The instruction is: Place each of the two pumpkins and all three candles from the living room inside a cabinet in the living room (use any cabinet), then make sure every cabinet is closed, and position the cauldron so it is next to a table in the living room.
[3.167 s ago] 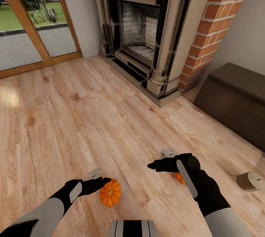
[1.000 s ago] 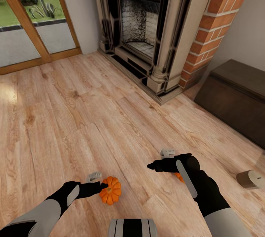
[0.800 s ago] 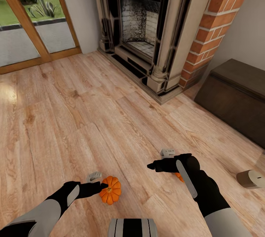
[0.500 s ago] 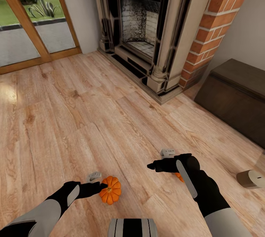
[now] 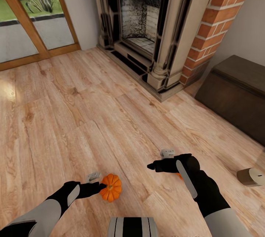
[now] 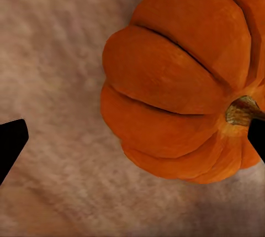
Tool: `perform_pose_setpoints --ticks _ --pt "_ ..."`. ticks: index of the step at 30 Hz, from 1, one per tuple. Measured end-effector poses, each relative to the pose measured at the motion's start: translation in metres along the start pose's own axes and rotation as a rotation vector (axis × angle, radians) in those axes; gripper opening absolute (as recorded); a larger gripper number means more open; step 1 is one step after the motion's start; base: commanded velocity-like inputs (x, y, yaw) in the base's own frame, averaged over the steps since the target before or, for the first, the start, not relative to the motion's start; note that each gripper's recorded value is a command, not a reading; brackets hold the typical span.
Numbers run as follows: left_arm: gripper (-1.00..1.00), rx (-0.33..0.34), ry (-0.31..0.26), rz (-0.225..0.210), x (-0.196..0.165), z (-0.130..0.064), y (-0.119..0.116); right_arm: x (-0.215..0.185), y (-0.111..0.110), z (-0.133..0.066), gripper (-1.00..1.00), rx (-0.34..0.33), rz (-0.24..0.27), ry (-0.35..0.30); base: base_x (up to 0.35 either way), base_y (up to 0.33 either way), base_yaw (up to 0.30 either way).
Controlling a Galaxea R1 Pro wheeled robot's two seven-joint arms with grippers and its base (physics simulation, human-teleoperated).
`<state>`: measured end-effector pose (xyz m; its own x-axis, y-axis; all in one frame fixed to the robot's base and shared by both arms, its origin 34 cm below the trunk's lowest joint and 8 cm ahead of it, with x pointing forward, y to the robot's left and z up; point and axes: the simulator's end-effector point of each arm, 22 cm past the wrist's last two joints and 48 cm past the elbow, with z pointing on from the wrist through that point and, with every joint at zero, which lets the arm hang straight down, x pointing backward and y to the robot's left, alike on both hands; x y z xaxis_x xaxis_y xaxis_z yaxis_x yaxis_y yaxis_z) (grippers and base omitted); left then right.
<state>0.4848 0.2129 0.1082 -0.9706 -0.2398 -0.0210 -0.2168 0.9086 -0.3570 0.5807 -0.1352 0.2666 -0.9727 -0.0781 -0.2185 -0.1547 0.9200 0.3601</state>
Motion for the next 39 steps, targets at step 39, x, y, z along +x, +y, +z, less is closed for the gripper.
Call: perform_pose_setpoints --ticks 39 --pt "1.0 0.007 0.003 -0.001 0.002 0.0032 -0.0054 0.003 0.0014 0.0028 1.0 -0.001 -0.003 0.007 0.022 0.0 0.0"
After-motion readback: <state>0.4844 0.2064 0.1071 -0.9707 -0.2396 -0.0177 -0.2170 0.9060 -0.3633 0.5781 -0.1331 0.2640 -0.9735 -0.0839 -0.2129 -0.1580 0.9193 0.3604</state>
